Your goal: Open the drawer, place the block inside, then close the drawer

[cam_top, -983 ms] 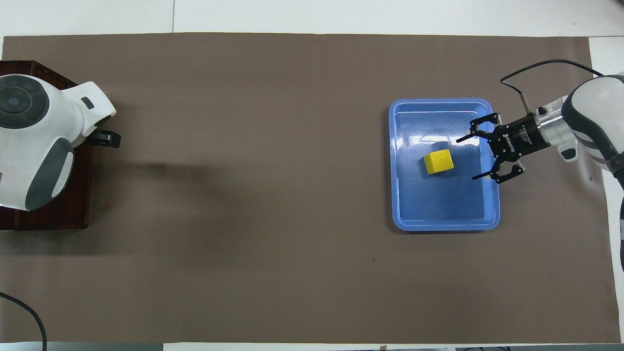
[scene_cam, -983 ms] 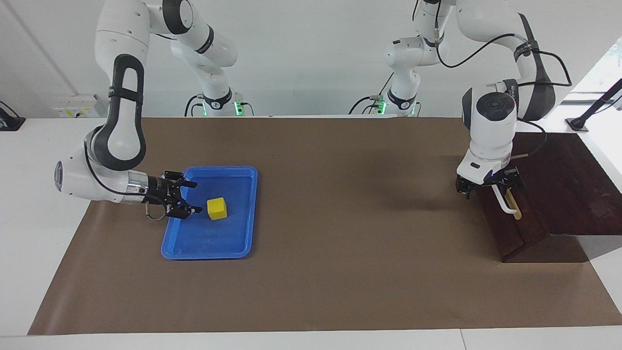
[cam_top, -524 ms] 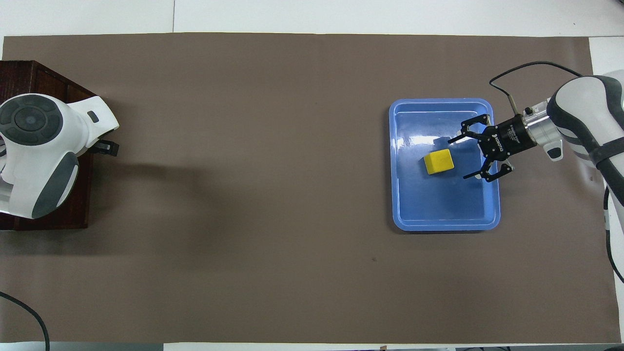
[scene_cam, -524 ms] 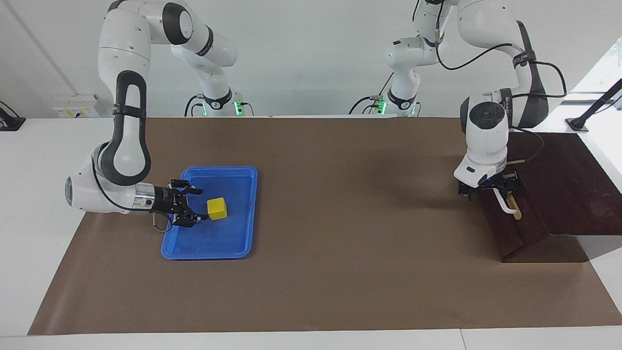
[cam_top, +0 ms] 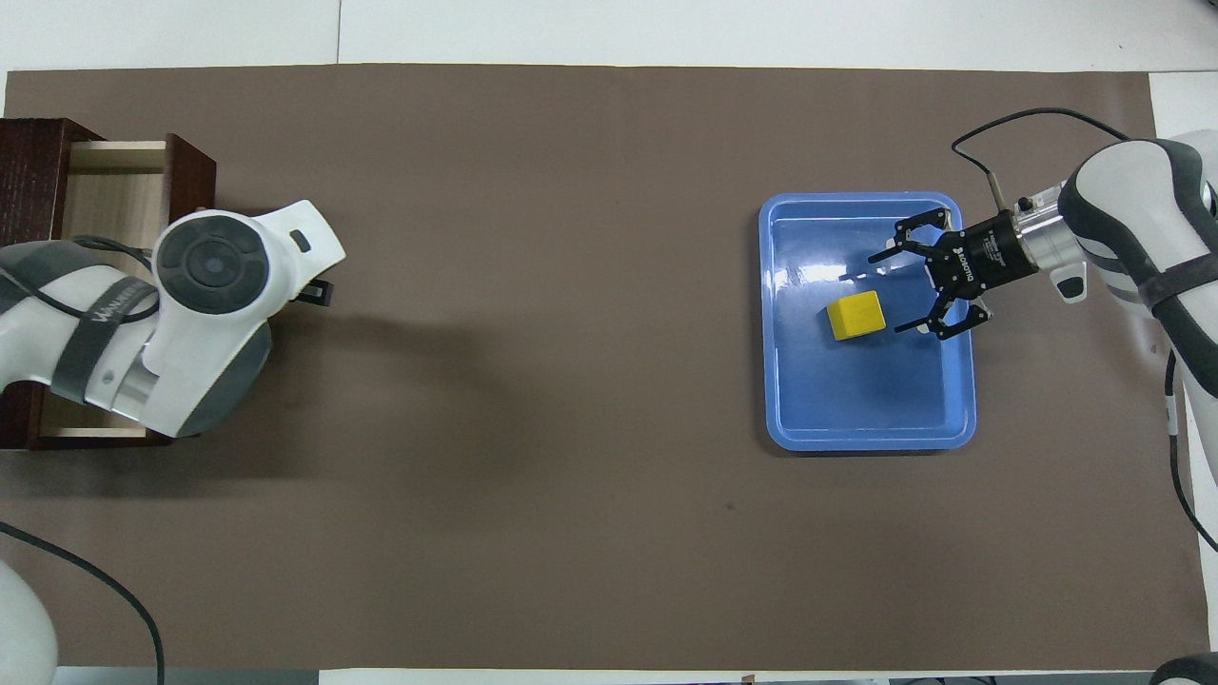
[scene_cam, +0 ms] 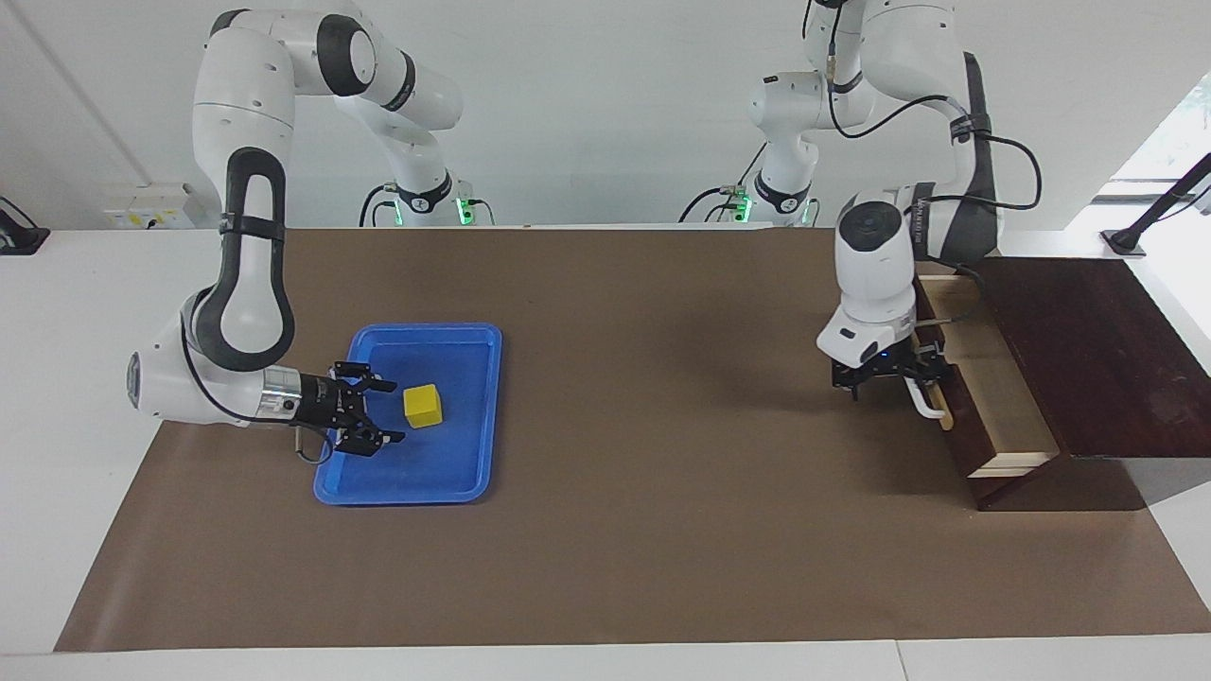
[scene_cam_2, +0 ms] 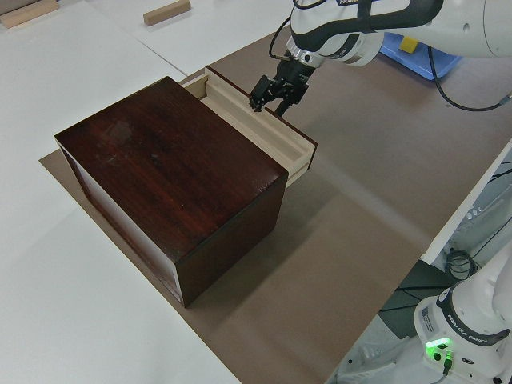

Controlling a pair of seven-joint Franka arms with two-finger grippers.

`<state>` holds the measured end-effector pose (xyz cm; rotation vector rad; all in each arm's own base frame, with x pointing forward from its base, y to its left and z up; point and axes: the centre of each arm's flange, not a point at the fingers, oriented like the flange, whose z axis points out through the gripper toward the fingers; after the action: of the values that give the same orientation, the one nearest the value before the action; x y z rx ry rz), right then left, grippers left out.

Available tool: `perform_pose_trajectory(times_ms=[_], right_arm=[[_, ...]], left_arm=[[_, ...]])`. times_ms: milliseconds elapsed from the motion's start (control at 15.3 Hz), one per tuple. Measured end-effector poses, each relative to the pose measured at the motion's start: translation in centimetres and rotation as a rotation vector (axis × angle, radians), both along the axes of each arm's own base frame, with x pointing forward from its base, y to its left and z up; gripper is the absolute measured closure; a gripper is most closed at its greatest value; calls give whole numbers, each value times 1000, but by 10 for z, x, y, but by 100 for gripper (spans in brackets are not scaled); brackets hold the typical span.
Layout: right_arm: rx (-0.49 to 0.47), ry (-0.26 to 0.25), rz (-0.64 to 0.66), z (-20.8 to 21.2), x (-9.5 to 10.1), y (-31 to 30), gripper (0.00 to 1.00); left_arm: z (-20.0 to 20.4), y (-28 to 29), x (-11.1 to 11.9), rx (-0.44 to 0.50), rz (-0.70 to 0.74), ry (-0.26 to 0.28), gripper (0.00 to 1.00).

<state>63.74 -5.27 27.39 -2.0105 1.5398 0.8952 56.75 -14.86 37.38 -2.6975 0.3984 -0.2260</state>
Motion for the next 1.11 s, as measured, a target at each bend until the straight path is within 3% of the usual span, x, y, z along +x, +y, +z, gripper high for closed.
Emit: perform_pose_trajectory(times_ms=[459,786,852,983,1114], right_arm=[[6,20,21,-9,-4,16,0],[6,23,23,-10,-4,18,0],[6,23,23,-10,-4,18,2],[6,23,22,-10,-4,17,21],[5,23,21,-10,-4,17,24]], left_arm=[[5,-19,-5,-5,32,12,0],[92,-21,16,-122,227,52,0],[111,-22,18,-151,269,55,0],[135,-28,18,-234,375,58,0],[143,-36,16,-295,512,47,0]])
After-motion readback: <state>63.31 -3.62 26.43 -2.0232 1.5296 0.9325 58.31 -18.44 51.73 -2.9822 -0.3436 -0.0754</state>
